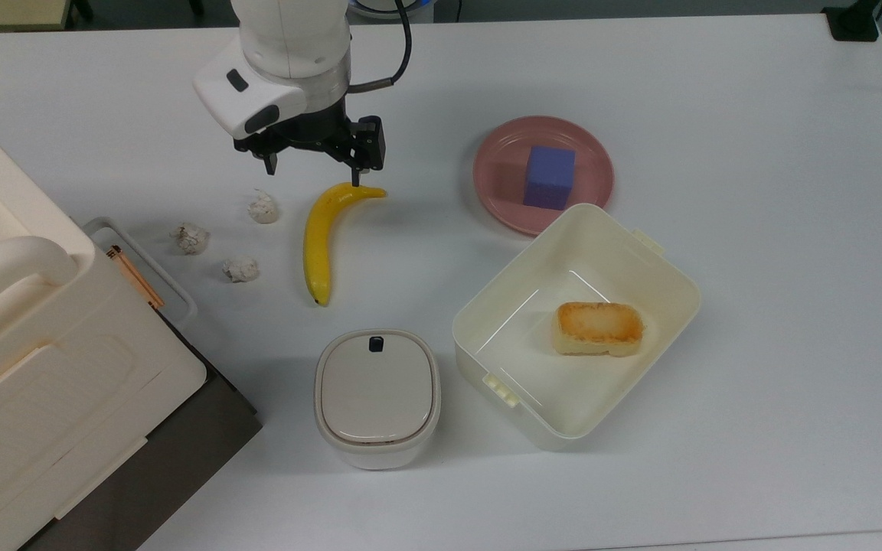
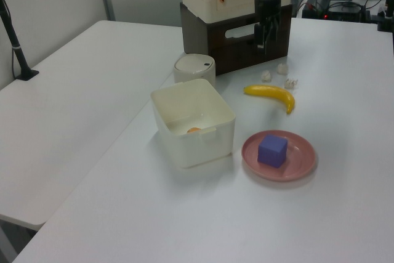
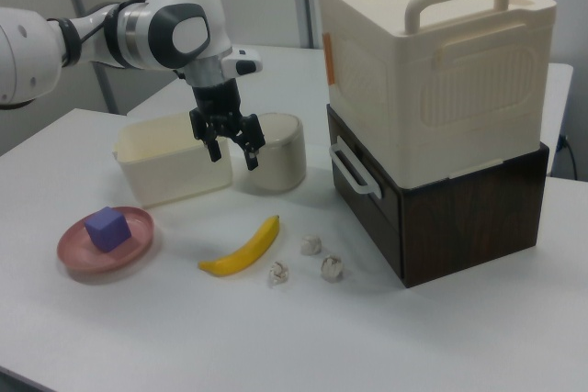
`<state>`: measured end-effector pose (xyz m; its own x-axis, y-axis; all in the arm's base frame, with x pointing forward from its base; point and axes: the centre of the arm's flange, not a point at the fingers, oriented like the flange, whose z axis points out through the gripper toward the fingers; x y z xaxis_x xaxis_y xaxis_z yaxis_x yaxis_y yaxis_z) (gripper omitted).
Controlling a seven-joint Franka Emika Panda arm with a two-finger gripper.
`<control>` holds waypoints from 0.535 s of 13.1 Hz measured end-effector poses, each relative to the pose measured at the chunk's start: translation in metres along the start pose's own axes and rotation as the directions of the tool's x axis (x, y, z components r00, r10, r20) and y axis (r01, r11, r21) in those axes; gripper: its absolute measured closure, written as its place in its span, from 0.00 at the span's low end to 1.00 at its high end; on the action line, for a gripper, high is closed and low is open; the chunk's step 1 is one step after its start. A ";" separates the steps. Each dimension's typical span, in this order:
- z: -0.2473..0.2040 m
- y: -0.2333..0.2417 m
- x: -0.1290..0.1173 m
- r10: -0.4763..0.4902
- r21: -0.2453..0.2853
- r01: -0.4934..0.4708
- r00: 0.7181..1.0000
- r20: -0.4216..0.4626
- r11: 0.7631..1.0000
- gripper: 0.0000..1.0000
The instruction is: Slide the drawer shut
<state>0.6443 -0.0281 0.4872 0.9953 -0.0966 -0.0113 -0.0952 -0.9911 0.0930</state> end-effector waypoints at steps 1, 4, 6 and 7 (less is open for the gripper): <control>-0.002 0.000 -0.001 0.001 0.000 -0.001 1.000 -0.003 1.000 0.00; -0.007 0.003 -0.002 0.005 0.000 -0.005 1.000 -0.010 1.000 0.00; -0.026 0.009 -0.012 0.014 -0.001 -0.014 1.000 -0.011 1.000 0.00; -0.038 0.013 -0.019 0.018 0.000 -0.018 1.000 -0.017 1.000 0.00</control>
<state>0.6252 -0.0354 0.5265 0.9935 -0.1132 0.0073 -0.1134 -0.9892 0.0932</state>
